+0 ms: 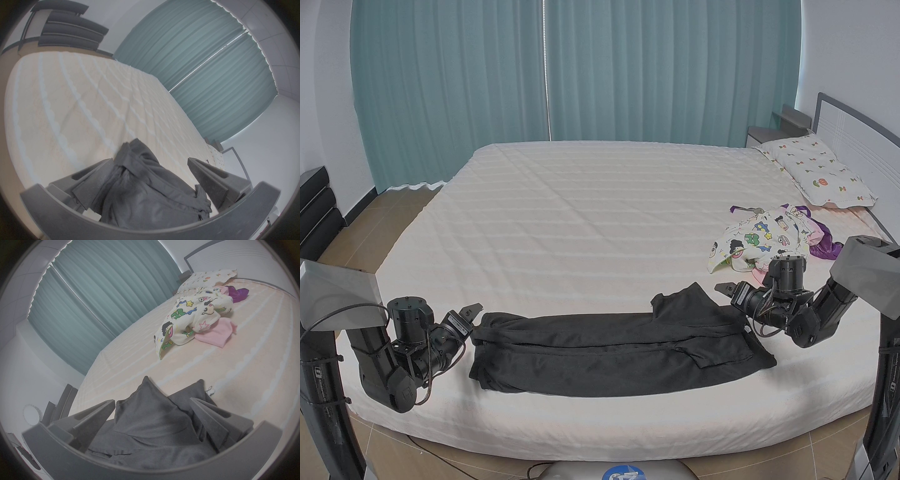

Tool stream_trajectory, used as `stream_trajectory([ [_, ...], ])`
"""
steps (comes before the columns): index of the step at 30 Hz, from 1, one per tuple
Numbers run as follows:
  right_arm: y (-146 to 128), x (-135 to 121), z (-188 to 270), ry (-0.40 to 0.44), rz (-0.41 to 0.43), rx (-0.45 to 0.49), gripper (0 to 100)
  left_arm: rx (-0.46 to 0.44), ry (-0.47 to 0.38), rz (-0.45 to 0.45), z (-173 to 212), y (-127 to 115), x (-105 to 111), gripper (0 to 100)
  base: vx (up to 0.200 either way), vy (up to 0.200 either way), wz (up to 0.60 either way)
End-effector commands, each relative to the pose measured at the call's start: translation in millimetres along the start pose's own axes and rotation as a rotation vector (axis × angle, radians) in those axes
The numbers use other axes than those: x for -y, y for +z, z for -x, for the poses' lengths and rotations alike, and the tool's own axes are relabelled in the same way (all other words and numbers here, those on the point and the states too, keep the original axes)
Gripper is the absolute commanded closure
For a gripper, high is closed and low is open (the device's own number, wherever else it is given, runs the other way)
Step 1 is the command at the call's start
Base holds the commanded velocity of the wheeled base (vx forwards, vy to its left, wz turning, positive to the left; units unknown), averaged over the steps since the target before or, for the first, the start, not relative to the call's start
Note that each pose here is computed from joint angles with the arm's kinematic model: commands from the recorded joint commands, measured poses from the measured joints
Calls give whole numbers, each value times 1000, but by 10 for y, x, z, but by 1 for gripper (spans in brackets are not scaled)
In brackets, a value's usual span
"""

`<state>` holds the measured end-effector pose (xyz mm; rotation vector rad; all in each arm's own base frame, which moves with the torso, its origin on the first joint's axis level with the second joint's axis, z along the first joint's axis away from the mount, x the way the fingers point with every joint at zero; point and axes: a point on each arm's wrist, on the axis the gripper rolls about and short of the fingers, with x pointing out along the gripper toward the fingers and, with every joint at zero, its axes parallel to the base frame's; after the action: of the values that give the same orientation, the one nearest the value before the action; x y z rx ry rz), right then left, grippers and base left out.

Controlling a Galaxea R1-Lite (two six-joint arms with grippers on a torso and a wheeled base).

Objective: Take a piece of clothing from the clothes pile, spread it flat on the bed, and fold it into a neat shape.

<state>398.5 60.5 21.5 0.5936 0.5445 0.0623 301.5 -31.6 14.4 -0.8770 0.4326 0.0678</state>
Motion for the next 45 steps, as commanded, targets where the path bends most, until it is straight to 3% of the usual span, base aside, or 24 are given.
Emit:
stream_trajectory([
  [1,14,-41,-235,10,10,-55,0,-83,-13,36,72,-71,-48,0,0,0,0],
  [12,-82,19,-636,-27,52,-140,0,-108,-8,48,65,-111,-72,0,0,0,0],
  [24,-79,-1,-630,-18,50,-134,0,-115,2,48,46,-131,-99,0,0,0,0],
  [25,-80,0,-634,-19,47,-133,100,-115,2,48,46,-131,-99,0,0,0,0],
  [45,39,62,-248,-63,38,-134,100,-121,13,51,40,-146,-126,0,0,0,0],
])
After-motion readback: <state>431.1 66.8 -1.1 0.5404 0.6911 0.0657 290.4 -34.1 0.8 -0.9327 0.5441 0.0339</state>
